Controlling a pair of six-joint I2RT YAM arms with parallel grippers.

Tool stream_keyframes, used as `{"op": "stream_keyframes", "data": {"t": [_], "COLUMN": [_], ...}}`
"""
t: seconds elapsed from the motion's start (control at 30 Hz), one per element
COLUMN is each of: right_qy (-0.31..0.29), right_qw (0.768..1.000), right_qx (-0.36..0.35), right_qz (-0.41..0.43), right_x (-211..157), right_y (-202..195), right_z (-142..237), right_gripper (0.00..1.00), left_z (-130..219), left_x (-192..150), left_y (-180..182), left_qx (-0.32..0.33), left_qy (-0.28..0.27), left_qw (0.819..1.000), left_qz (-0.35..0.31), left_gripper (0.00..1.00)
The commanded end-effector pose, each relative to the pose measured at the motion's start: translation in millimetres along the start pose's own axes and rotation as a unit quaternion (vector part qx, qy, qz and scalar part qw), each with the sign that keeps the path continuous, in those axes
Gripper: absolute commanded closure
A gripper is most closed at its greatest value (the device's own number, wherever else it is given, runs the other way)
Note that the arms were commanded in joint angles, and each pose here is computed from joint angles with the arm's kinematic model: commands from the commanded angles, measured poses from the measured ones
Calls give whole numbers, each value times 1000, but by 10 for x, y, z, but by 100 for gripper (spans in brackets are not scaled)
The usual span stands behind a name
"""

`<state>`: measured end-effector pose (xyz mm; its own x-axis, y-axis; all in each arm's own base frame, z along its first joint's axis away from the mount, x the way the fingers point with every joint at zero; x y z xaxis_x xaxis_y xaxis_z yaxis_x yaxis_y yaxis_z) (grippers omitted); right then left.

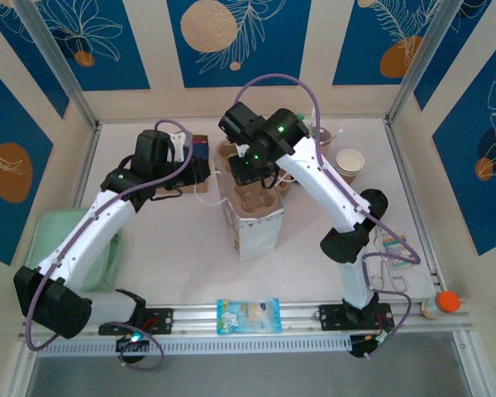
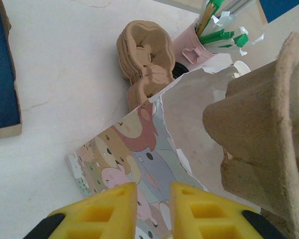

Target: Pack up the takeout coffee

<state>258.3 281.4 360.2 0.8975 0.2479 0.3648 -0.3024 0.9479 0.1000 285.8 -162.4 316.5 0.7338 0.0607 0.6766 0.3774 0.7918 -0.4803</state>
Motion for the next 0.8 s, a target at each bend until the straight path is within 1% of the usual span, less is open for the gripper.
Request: {"op": "stream_keyframes", "data": {"t": [0.0, 0.37, 0.77], "right_qy": [32, 37, 39], "right_qw": [999, 999, 998], "right_qx": [-29, -37, -39], "right_qz": [2, 4, -2], "right_x": [-126, -171, -216], "right_y": [-58, -52, -76], "right_z": [-11, -35, -66], "right_gripper": [69, 69, 69], "left_z": [88, 160, 163], "left_x": [21, 6, -1], "left_y": [-33, -40, -36], "left_qx": [-16, -13, -11], "left_qy": [-13, -22, -23], "left_qw": [1000, 1000, 1000], "left_qz": [1, -2, -2], "left_gripper": [75, 75, 75]}}
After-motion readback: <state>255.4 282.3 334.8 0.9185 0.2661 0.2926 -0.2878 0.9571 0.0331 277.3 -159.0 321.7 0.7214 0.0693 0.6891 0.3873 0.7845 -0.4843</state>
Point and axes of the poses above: each hand's point on the last joint's axis, 136 mm out from that joint toward the fingers, its own z axis back along the fingers, its own y axis along the line the jaws close on, x = y × z, the point moved 7 cm from there along z, back along the fingers, and after that the axes turned 8 degrees about -z, right-handed, at the moved point
